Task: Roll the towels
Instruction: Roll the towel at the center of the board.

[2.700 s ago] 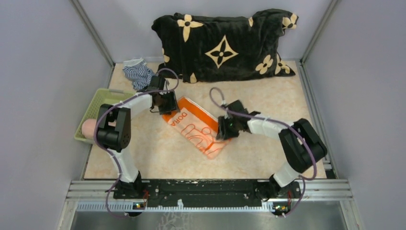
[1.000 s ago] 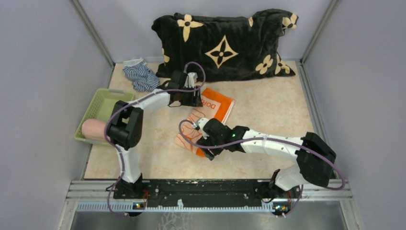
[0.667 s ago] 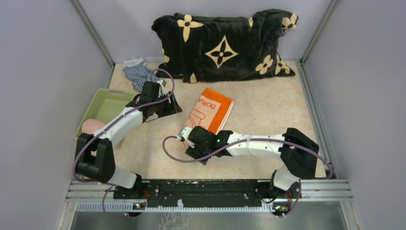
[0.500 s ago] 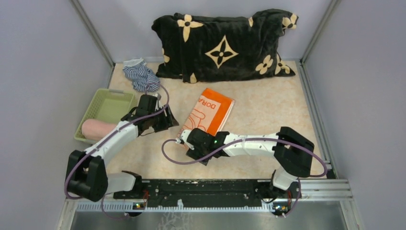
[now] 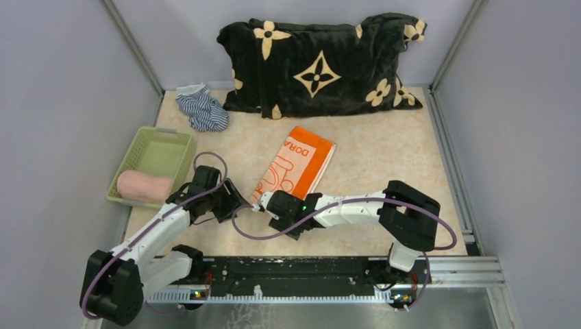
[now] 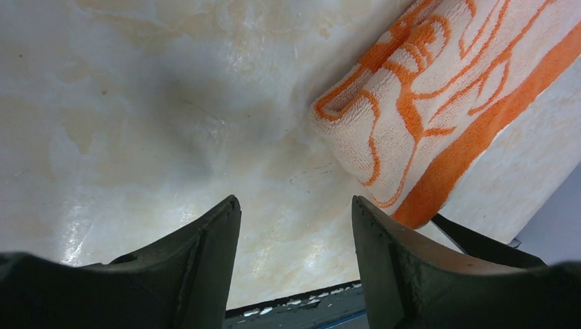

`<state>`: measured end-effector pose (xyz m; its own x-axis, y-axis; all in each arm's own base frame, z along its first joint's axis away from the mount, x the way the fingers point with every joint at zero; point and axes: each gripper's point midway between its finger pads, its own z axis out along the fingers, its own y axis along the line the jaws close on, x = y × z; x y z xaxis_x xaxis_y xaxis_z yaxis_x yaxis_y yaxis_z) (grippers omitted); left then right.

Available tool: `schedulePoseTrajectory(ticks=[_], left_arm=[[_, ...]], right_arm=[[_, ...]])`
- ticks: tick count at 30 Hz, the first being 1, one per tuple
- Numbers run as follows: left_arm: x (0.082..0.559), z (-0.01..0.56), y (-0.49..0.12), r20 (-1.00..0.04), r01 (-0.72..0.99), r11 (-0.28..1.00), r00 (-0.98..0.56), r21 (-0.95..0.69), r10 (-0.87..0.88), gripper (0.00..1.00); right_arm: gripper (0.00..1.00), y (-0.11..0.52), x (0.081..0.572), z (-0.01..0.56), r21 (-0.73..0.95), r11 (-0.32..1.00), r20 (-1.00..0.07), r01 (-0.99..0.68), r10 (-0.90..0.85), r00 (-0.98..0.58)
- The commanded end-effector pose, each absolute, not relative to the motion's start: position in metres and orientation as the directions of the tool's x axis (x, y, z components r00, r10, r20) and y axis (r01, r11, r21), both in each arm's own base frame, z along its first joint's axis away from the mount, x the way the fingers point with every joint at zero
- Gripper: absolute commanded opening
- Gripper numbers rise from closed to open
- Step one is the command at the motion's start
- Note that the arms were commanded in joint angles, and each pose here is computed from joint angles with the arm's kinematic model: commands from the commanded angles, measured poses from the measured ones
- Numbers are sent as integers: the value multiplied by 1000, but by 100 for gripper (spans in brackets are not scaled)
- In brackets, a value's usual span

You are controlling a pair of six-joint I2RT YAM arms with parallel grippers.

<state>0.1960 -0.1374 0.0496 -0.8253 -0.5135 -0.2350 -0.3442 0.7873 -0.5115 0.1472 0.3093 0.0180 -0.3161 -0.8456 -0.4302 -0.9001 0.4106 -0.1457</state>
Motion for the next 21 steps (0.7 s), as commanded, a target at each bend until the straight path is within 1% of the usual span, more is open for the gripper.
schedulePoseTrajectory(ticks=[1, 6, 8, 11, 16, 21], left_arm=[[199, 56, -145, -206, -377, 738, -799, -560, -564, 67], [205, 56, -145, -221, -382, 736, -787, -560, -577, 67], [207, 55, -147, -213, -381, 730, -788, -567, -578, 67], [210, 54, -153, -202, -376, 722, -792, -581, -576, 67], [213, 50, -156, -196, -377, 717, -793, -586, -577, 67], [213, 45, -161, -176, -380, 713, -801, -590, -572, 67]], right_arm=[[52, 297, 139, 4, -149, 421, -368, -894, -863, -345], [55, 314, 153, 64, -175, 446, -515, -878, -801, -304], [55, 324, 157, 79, -174, 445, -552, -878, -783, -288], [56, 341, 160, 86, -156, 440, -595, -885, -757, -271], [55, 354, 164, 70, -162, 428, -588, -889, -766, -261], [53, 342, 158, 28, -162, 412, -494, -897, -821, -288]])
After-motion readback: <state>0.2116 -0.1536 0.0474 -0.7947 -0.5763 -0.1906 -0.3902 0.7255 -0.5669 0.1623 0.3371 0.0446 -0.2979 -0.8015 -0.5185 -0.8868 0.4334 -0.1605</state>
